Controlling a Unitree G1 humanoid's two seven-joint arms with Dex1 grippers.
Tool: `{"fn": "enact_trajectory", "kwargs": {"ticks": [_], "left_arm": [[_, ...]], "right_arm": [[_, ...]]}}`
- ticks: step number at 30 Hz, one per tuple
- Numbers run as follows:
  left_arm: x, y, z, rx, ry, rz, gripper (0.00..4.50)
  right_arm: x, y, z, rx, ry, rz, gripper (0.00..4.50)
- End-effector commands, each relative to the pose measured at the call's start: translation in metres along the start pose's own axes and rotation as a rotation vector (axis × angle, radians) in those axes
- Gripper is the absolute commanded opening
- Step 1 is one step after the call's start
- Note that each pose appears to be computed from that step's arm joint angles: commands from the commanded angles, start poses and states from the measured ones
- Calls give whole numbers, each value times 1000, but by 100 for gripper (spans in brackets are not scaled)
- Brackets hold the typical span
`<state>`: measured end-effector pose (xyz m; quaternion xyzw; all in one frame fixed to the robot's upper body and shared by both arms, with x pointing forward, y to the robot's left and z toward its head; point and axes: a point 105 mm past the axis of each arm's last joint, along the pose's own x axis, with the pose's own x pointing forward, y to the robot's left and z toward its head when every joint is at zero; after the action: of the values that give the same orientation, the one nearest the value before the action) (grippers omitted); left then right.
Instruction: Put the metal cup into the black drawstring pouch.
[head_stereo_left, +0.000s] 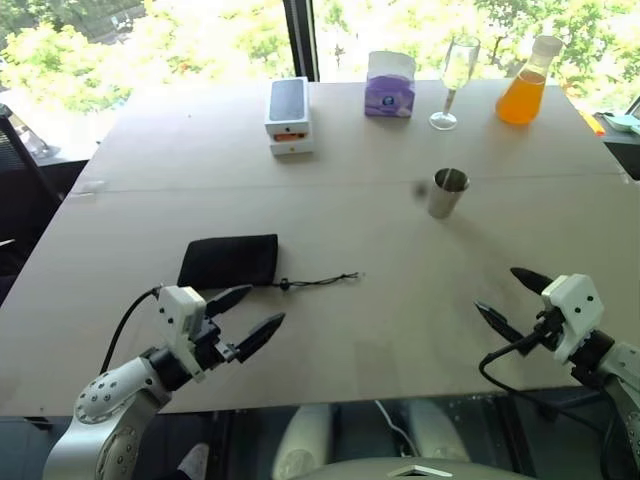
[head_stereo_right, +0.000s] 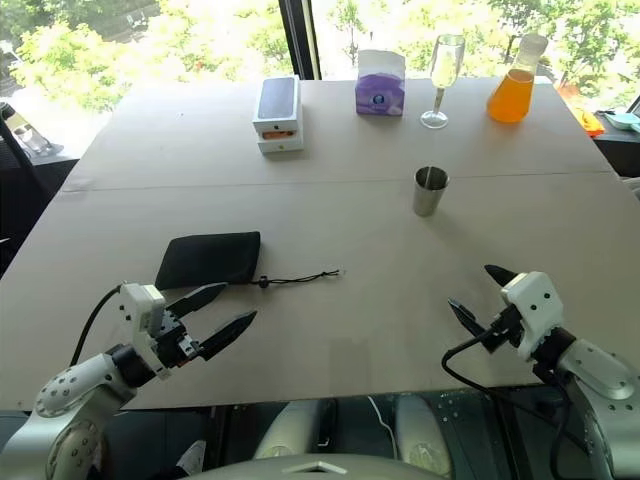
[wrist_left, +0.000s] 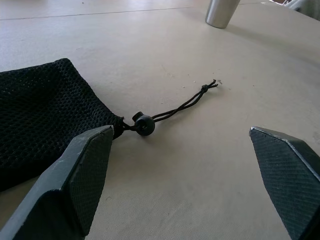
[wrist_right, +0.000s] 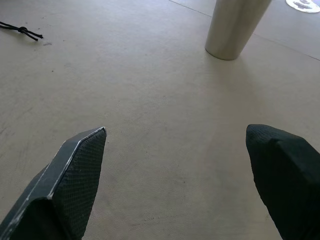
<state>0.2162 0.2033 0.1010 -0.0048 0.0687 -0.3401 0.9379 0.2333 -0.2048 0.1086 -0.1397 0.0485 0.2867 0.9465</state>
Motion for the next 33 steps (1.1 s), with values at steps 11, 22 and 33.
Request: {"fn": "enact_trajectory", "kwargs": {"ticks": [11, 22, 33], "left_arm": [[25, -1, 41, 39, -77, 200, 449], [52, 38, 80, -24, 51, 530, 449], [84, 29, 69, -56, 308, 594, 449]], "right_arm": [[-2, 10, 59, -92, -237, 214, 448], [-12, 17, 97, -256, -378, 411, 448], [3, 33, 146, -206, -605, 464, 448]]}}
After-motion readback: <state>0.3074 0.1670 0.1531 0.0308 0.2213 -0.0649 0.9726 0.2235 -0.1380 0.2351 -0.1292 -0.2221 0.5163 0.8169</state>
